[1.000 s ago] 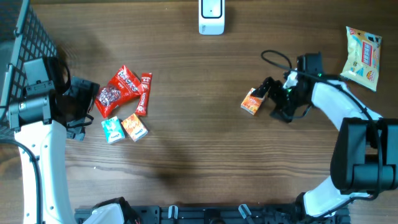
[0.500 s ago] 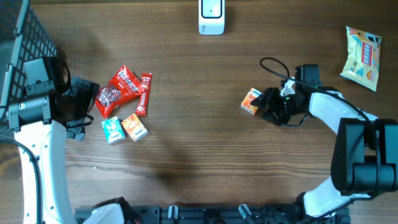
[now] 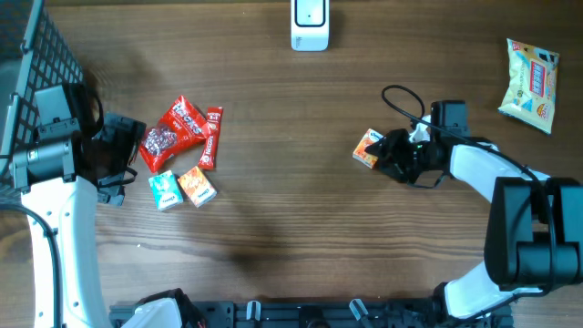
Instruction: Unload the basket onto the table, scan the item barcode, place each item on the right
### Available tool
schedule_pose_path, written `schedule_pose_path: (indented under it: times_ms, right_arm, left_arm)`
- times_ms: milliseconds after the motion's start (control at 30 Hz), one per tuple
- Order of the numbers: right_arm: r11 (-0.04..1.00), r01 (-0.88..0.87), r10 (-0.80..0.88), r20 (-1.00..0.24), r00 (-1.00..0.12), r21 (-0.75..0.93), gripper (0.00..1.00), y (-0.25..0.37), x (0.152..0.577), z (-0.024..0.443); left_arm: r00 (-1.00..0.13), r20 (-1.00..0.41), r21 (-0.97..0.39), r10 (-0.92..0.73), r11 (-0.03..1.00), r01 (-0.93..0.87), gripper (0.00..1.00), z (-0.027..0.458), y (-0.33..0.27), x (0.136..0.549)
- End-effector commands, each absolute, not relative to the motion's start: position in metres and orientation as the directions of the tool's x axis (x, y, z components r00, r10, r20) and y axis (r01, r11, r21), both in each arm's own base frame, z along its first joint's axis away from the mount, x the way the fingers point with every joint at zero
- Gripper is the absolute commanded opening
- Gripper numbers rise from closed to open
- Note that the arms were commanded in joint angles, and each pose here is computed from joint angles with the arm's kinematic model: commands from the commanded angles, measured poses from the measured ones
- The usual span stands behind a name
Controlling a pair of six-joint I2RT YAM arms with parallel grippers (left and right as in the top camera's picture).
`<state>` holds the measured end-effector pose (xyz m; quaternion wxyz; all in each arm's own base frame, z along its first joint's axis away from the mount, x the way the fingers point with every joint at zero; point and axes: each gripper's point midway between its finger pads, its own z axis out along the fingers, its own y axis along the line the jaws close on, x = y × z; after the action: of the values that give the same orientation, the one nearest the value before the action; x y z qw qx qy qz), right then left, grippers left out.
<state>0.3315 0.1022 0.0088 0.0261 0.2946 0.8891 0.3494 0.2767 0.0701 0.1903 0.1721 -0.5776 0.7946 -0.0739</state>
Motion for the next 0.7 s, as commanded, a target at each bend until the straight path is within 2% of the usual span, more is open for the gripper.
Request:
schedule_pose_path:
  times_ms: [0,100,133,200,267,300,500,667]
  right_arm:
    - [0.619,0.577,0.565,0.209,-0.798,0.533,0.54,0.115,0.308,-0.017]
    - [0.634,0.595,0.586,0.195,-0.786,0.494,0.53,0.117,0.307,-0.021]
    - [0.641,0.587,0.584,0.183,-0.791,0.495,0.50,0.118,0.308,-0.021]
    - [0.645,0.584,0.588,0.168,-0.791,0.493,0.42,0.116,0.310,-0.022]
    - [0.654,0.586,0.598,0.146,-0.788,0.479,0.26,0.111,0.312,-0.024]
    - [0.661,0.588,0.606,0.131,-0.785,0.466,0.24,0.108,0.313,-0.025]
    - [0.705,0.546,0.582,0.070,-0.810,0.453,0.14,0.101,0.321,-0.024]
    - [0.773,0.480,0.516,0.028,-0.856,0.415,0.16,0.096,0.330,-0.009]
  left_arm:
    - [-0.275,-0.205,-0.310,-0.939,0.329,-0.892,1.00,0.191,0.074,0.277]
    - [-0.275,-0.205,-0.310,-0.939,0.329,-0.892,1.00,0.191,0.074,0.277]
    - [-0.276,-0.205,-0.309,-0.939,0.329,-0.892,1.00,0.191,0.074,0.277]
    - [-0.276,-0.204,-0.307,-0.939,0.329,-0.893,1.00,0.191,0.074,0.276]
    - [-0.276,-0.204,-0.307,-0.939,0.329,-0.893,1.00,0.191,0.074,0.276]
    - [-0.276,-0.204,-0.307,-0.939,0.329,-0.893,1.00,0.191,0.074,0.276]
    - [-0.276,-0.204,-0.307,-0.939,0.329,-0.893,1.00,0.191,0.074,0.276]
    - [-0.276,-0.204,-0.307,-0.939,0.329,-0.893,1.00,0.191,0.074,0.276]
